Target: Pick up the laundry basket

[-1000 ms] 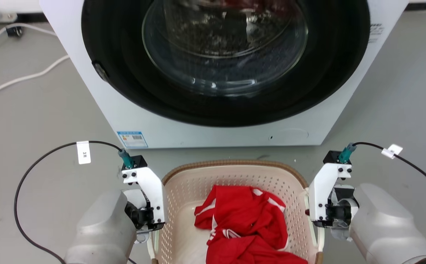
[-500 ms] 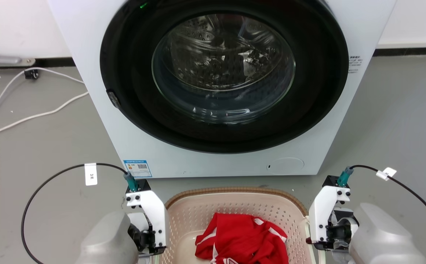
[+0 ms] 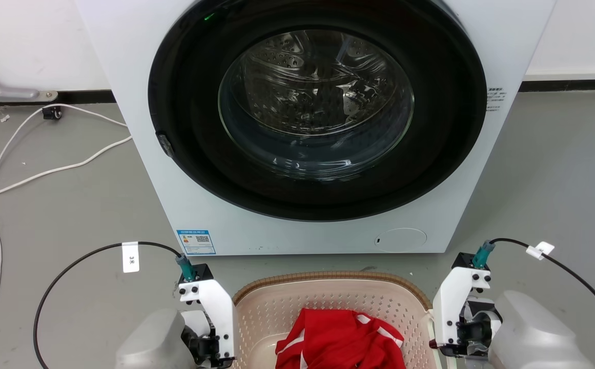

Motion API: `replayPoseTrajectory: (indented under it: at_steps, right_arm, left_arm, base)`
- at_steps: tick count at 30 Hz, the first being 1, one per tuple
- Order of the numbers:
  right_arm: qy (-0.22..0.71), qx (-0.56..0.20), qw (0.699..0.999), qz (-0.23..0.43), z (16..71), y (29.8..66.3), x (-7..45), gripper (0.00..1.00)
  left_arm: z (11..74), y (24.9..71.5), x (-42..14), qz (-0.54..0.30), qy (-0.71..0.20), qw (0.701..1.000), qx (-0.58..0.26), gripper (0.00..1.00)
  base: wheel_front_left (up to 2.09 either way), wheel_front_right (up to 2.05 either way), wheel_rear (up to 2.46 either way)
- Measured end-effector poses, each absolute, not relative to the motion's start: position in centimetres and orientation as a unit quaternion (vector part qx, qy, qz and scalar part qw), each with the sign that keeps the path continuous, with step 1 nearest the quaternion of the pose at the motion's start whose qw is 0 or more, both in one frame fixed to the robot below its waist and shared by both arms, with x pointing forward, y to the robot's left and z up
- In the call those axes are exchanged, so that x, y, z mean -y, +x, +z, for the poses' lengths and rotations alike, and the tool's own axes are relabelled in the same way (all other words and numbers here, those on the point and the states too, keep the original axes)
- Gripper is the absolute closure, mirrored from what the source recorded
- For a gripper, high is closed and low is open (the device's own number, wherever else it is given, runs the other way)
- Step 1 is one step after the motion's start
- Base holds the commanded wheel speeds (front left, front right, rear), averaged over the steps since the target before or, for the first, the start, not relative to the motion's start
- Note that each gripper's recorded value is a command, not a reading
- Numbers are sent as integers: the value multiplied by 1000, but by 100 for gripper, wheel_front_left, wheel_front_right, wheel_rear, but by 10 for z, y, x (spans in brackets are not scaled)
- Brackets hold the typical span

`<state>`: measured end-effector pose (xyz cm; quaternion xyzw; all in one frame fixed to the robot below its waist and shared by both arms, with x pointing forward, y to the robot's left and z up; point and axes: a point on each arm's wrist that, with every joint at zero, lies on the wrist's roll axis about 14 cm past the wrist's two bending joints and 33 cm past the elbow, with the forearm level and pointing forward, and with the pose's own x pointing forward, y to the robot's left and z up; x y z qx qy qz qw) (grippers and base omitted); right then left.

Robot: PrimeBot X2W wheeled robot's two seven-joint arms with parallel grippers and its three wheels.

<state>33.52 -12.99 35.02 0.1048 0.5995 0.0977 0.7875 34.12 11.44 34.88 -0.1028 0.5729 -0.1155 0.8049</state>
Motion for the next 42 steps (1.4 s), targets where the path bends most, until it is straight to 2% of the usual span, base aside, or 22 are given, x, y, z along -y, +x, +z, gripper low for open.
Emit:
replayPoseTrajectory:
  at_steps: [42]
  right_arm:
    - [111,-606,782,94,347,337,130,100]
  left_arm:
    - [348,346,-114,-114,-106,808,-568,100]
  base:
    - [0,0,0]
